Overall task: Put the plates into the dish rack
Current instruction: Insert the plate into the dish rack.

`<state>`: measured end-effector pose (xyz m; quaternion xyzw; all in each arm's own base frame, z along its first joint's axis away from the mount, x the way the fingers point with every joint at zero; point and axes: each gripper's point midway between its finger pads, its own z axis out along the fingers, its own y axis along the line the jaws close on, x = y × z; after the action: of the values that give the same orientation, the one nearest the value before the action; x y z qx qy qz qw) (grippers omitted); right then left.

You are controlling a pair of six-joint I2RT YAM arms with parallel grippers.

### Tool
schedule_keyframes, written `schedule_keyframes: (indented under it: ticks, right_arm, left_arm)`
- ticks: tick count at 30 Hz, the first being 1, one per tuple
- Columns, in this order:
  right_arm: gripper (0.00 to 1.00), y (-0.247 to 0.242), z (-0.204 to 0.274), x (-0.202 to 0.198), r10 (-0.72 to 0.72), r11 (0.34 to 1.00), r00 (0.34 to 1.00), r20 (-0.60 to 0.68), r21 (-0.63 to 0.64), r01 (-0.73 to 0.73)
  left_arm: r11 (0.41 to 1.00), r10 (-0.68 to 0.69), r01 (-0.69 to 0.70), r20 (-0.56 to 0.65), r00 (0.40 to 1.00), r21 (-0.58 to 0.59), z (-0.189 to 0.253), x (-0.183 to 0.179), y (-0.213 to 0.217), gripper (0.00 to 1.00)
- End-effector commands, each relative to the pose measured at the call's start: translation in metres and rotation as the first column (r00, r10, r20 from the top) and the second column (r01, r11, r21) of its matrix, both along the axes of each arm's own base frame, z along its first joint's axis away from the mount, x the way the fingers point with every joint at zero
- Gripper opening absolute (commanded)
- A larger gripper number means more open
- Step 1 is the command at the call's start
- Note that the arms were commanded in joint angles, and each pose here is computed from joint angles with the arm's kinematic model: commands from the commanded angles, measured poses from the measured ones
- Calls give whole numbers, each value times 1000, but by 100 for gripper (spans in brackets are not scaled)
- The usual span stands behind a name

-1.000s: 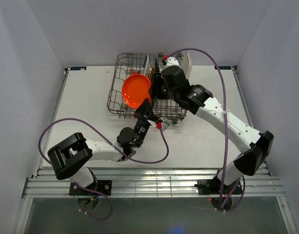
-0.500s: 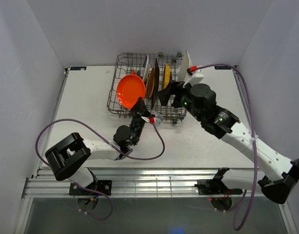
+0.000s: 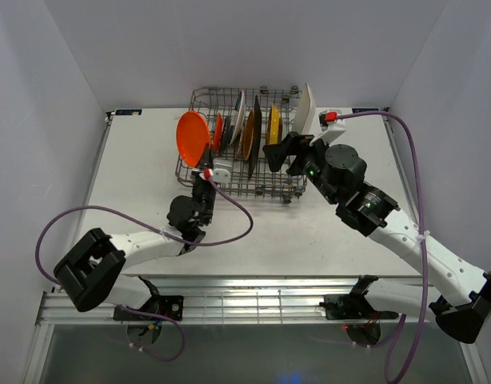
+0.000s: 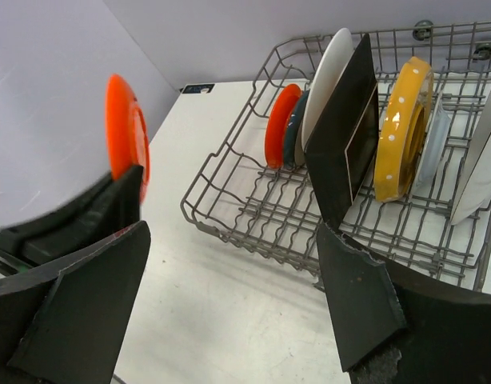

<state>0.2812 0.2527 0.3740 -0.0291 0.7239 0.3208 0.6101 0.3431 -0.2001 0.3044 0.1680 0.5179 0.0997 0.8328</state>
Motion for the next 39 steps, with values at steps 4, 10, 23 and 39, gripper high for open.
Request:
schedule_keyframes:
  ticks: [4, 10, 23, 39]
  right_arm:
    - [90, -2, 11, 0, -7, 1000, 999, 44, 18, 6]
    - [90, 0, 13, -3, 14, 1000, 999, 50, 19, -15]
    - [90, -7, 2, -23, 76, 997, 990, 119, 23, -80]
    - [90, -23, 7, -38, 75, 995, 983, 168, 46, -84]
  left_arm:
    - [931, -133, 126, 5, 991, -343, 57, 12, 24, 0]
    - [914, -148, 92, -113, 983, -394, 66, 51, 19, 0]
    - [893, -191, 40, -295, 936, -449, 57, 129, 27, 0]
    - [820, -329, 33, -423, 844, -572, 10, 192, 48, 0]
